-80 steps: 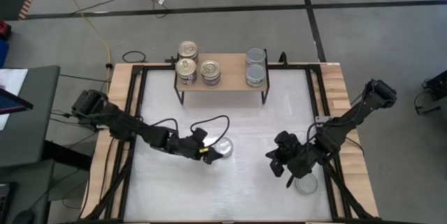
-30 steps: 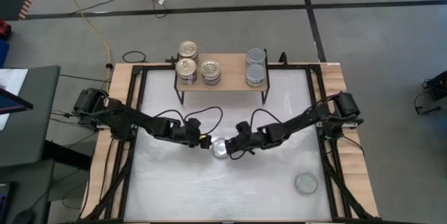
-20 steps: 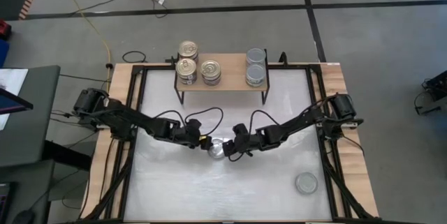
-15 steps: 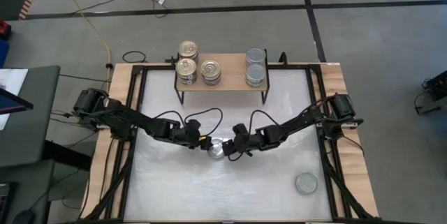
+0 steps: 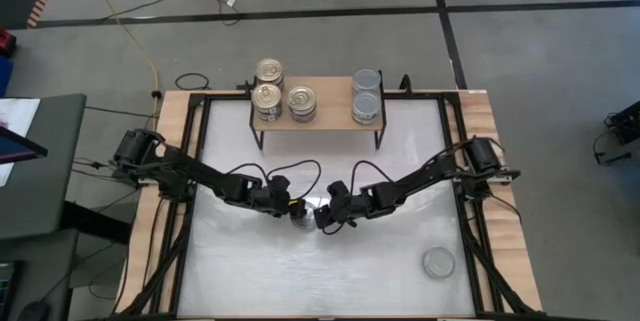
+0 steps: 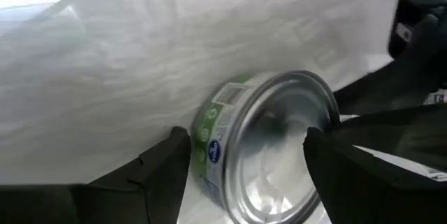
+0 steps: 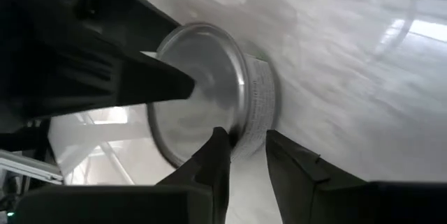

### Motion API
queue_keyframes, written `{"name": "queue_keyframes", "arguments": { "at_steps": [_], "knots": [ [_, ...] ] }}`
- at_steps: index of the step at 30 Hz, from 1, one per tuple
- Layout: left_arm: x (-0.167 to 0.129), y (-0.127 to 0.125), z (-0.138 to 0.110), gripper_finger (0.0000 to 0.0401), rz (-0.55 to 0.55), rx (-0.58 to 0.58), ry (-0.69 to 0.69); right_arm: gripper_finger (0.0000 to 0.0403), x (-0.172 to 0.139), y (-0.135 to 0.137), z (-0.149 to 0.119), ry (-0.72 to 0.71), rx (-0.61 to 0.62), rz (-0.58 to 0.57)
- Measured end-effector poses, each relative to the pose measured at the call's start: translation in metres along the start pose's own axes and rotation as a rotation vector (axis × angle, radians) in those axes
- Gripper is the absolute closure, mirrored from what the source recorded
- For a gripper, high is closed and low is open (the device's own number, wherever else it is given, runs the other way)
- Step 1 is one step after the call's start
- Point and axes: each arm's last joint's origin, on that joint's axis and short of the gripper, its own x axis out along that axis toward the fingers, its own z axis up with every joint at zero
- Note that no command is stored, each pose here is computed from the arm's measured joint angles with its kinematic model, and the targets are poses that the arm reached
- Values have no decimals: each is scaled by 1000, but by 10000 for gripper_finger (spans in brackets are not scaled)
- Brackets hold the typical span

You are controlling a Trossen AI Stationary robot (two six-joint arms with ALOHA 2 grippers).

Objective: Stack canned seafood by type on shelf
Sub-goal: Put the green white tuna can on the shelf

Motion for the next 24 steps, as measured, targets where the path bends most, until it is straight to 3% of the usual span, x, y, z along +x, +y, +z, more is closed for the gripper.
{"name": "queue_keyframes", "arguments": {
  "at_steps": [7,12,18,24],
  "knots": [
    [0,-5,0,136,-58,-1,9,289,0,-1,0,5,-2,-9],
    [0,-11,0,136,-120,11,2,318,0,-2,-1,9,-7,-16],
    [0,-11,0,136,-126,45,28,363,0,-2,-1,9,-14,-22],
    [-3,-7,-5,136,-70,-12,74,380,-1,-2,-1,12,-30,-28]
  ]
}}
